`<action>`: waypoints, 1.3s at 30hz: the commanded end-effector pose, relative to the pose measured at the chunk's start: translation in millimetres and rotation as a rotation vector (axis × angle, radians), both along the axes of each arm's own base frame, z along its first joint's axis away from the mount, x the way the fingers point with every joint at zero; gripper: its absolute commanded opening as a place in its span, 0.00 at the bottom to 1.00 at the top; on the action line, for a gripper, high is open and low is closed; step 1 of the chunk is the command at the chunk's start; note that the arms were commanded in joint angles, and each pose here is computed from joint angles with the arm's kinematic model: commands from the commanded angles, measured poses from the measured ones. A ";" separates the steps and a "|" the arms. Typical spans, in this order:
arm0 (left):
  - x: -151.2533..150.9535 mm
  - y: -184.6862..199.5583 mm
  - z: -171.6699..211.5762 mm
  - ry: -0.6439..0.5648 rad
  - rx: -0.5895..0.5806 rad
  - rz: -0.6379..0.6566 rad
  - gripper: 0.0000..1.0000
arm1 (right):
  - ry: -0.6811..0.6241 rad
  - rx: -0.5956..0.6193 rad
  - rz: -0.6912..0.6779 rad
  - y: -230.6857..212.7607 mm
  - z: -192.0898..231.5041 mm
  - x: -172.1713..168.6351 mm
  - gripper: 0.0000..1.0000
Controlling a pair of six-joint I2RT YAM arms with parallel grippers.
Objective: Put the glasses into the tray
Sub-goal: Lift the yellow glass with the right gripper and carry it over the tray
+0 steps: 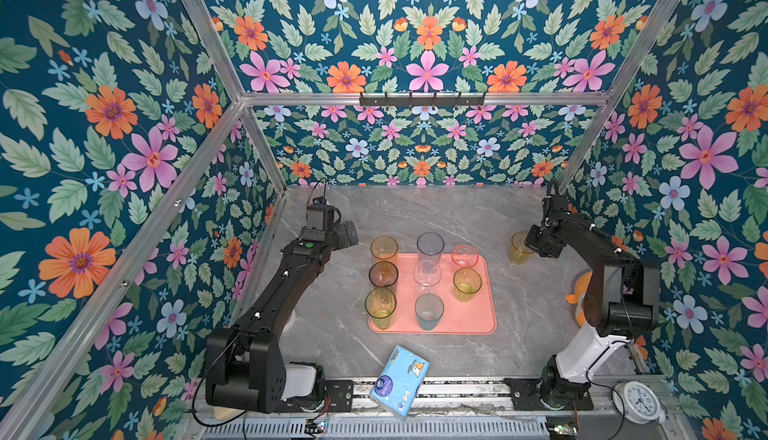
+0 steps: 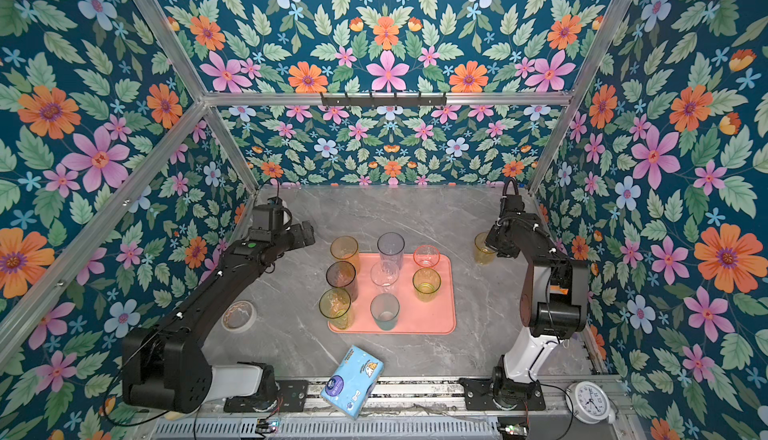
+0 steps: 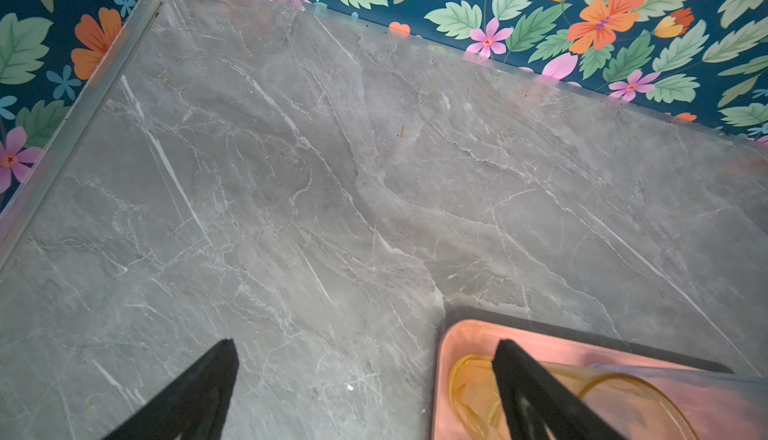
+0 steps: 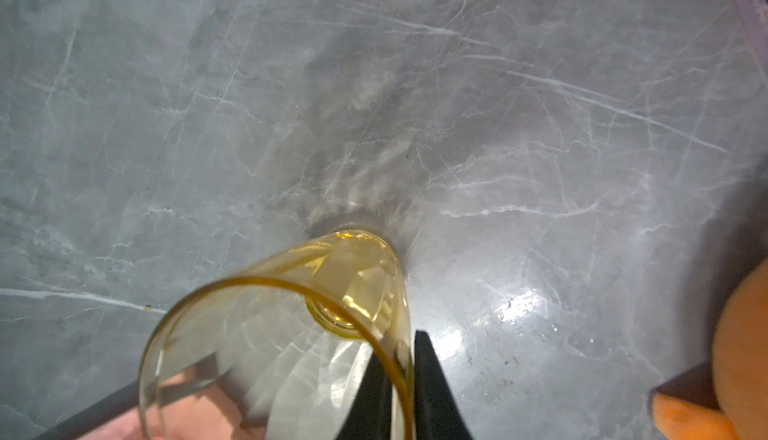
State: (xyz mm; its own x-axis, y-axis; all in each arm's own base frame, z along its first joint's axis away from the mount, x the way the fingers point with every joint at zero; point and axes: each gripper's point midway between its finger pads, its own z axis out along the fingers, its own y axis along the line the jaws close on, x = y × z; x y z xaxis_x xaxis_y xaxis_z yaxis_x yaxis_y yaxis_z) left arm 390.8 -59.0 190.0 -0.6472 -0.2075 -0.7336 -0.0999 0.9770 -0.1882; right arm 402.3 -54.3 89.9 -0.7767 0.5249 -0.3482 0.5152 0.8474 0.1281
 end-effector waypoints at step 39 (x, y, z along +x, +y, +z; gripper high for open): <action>2.9 -0.1 3.2 -0.004 0.007 -0.007 0.98 | -0.077 -0.012 0.331 88.5 126.1 -89.5 0.01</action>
